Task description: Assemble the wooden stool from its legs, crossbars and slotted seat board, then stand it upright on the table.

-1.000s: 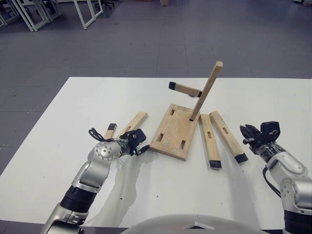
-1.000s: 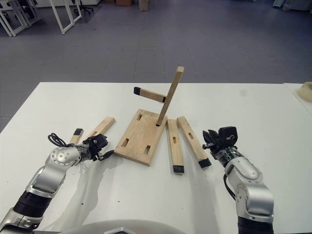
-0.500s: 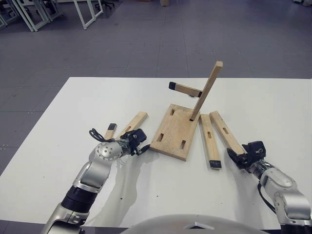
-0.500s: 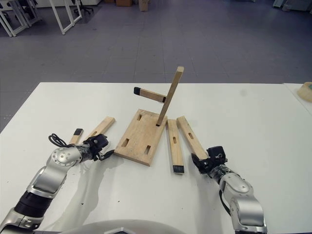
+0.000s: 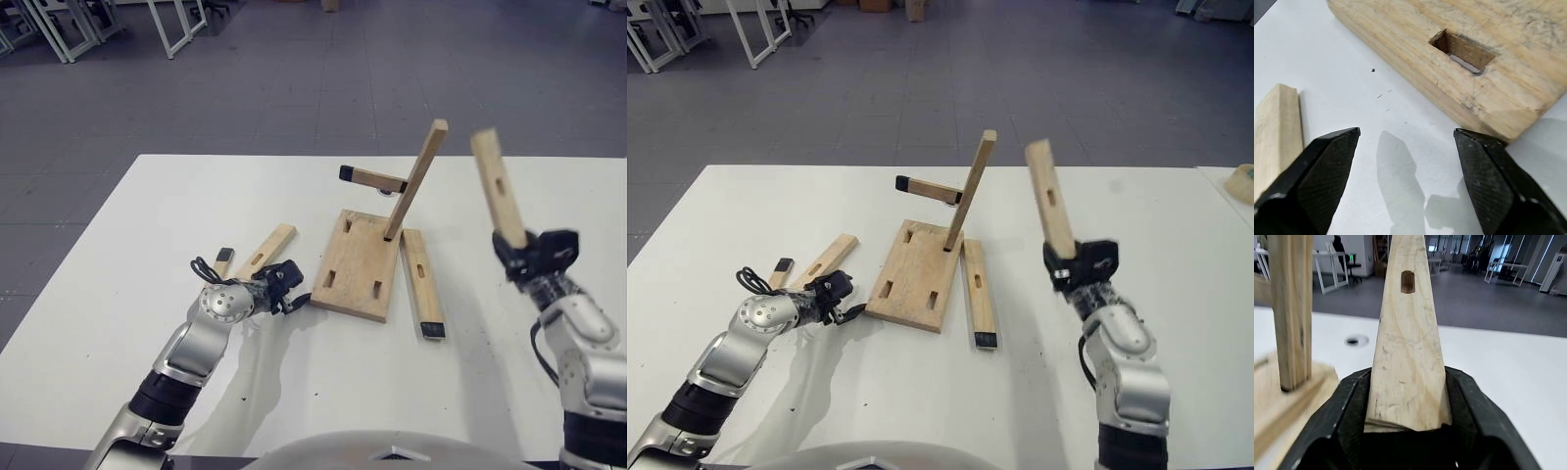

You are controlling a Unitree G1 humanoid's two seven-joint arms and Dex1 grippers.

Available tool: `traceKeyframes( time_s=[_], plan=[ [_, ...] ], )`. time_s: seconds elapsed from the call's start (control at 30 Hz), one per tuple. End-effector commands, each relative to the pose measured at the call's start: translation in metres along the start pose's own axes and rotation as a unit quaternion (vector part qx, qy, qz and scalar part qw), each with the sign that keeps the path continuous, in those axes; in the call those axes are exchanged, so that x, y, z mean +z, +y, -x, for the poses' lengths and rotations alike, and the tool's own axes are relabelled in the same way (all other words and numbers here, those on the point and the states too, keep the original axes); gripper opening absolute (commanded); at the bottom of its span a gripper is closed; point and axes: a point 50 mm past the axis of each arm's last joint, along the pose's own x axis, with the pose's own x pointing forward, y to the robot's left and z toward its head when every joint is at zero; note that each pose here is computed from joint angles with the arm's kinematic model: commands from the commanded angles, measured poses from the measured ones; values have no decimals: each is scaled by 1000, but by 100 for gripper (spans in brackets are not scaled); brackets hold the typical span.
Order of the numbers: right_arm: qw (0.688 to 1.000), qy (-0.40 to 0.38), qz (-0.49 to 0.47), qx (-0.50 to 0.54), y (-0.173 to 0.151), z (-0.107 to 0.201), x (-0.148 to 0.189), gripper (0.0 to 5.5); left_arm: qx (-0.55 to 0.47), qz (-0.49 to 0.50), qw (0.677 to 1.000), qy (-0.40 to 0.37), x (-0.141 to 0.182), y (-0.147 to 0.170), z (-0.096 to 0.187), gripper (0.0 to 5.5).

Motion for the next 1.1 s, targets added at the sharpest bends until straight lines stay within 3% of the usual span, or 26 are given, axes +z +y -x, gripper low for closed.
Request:
traceKeyframes(
  time_s=[0.03, 0.2, 0.37, 0.43, 0.57, 0.67, 0.87, 0.97, 1.1],
  plan=[
    [991, -125, -40, 40, 16, -22, 66, 204, -54, 4, 998, -39, 23, -18, -14, 357],
    [978, -143, -86, 125, 42, -36, 85, 204, -73, 15, 991, -110, 58, -28, -30, 357],
    [958, -104, -129, 232, 59, -36, 71, 204, -71, 25, 984, -163, 73, -32, -38, 357],
    [943, -78, -157, 283, 65, -32, 61, 204, -55, 67, 974, -209, 78, -22, -24, 357],
    [906, -45, -219, 359, 71, -17, 49, 204, -46, 183, 925, -329, 99, 9, 20, 357],
    [864, -29, -269, 424, 73, -10, 49, 204, -106, 275, 874, -388, 107, 18, 45, 376],
    [787, 4, -302, 539, 78, -4, 54, 204, -244, 378, 776, -442, 125, 16, 60, 474],
    [759, 11, -312, 572, 76, -4, 56, 204, -275, 405, 743, -457, 130, 20, 66, 477],
    [739, 26, -310, 598, 80, -1, 54, 204, -287, 423, 724, -463, 135, 22, 71, 477]
  ],
)
